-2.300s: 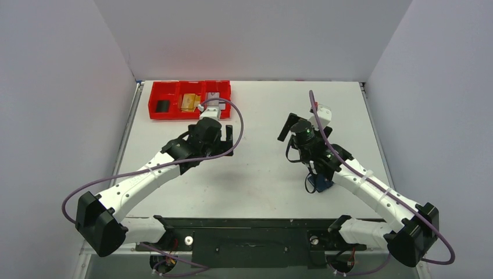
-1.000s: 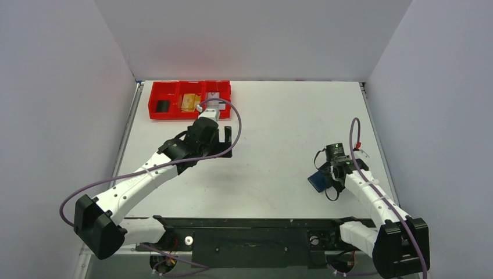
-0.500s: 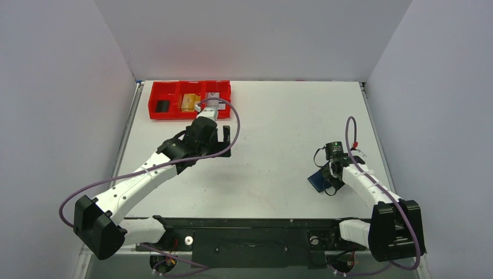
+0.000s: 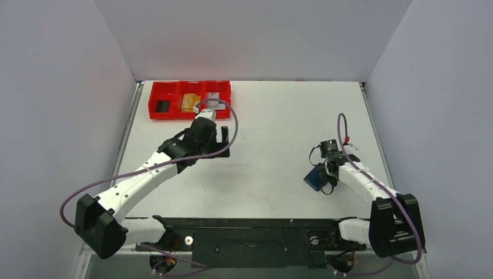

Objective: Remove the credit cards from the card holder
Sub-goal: Move the card holder to the center of the board, then open the card holder at the center of the board.

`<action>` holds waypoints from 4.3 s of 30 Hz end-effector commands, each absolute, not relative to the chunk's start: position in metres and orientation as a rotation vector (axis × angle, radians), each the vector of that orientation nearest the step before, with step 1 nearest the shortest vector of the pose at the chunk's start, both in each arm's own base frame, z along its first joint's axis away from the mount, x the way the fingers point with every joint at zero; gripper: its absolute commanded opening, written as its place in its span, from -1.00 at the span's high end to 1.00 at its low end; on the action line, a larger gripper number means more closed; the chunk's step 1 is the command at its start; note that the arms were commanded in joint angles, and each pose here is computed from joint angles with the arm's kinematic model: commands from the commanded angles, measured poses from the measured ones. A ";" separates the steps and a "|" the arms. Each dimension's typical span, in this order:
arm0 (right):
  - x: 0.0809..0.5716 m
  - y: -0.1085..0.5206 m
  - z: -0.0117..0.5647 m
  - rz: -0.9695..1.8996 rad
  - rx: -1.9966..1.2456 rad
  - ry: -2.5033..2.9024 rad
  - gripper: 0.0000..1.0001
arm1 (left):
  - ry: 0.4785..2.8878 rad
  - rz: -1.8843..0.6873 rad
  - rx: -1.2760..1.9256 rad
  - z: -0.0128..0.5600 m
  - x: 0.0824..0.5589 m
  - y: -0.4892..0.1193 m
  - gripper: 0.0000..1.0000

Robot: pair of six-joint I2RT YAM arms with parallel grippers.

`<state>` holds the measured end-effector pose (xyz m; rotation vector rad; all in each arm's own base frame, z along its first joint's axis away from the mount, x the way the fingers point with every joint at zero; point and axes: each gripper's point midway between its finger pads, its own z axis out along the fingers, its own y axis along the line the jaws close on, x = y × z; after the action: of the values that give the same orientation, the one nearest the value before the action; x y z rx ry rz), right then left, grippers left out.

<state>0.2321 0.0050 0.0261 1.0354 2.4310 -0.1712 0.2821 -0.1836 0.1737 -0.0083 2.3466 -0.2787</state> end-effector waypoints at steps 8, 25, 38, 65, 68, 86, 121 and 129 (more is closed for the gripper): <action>0.266 0.120 0.032 0.008 0.509 2.597 0.74 | 2.396 -0.287 -0.059 0.161 0.282 -0.184 -1.00; 0.293 0.250 0.067 0.192 0.017 2.580 0.31 | 2.551 -0.472 -0.241 0.102 0.261 -0.196 -1.00; 0.272 0.228 0.055 -0.083 0.031 2.568 0.30 | 2.593 -0.517 -0.226 0.088 0.261 -0.207 -1.00; 0.267 0.230 0.019 0.114 0.129 2.548 1.00 | 2.627 -0.563 -0.217 0.080 0.263 -0.221 -0.73; 0.268 0.243 0.023 0.231 0.096 2.515 1.00 | 2.631 -0.583 -0.207 0.080 0.263 -0.228 -0.64; 0.273 0.286 0.093 0.595 -0.024 2.307 1.00 | 2.653 -0.602 -0.185 0.069 0.267 -0.250 -0.15; 0.262 0.318 0.083 0.665 -0.077 2.348 1.00 | 2.805 -0.429 -0.194 0.005 0.233 -0.259 0.00; 0.268 0.304 0.106 0.716 -0.005 2.313 1.00 | 2.769 -0.457 -0.216 0.018 0.236 -0.258 0.00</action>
<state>0.2539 0.2944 0.0584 -0.0678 2.4329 0.5827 0.2386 -0.2718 0.0238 -0.1978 2.7630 -0.5477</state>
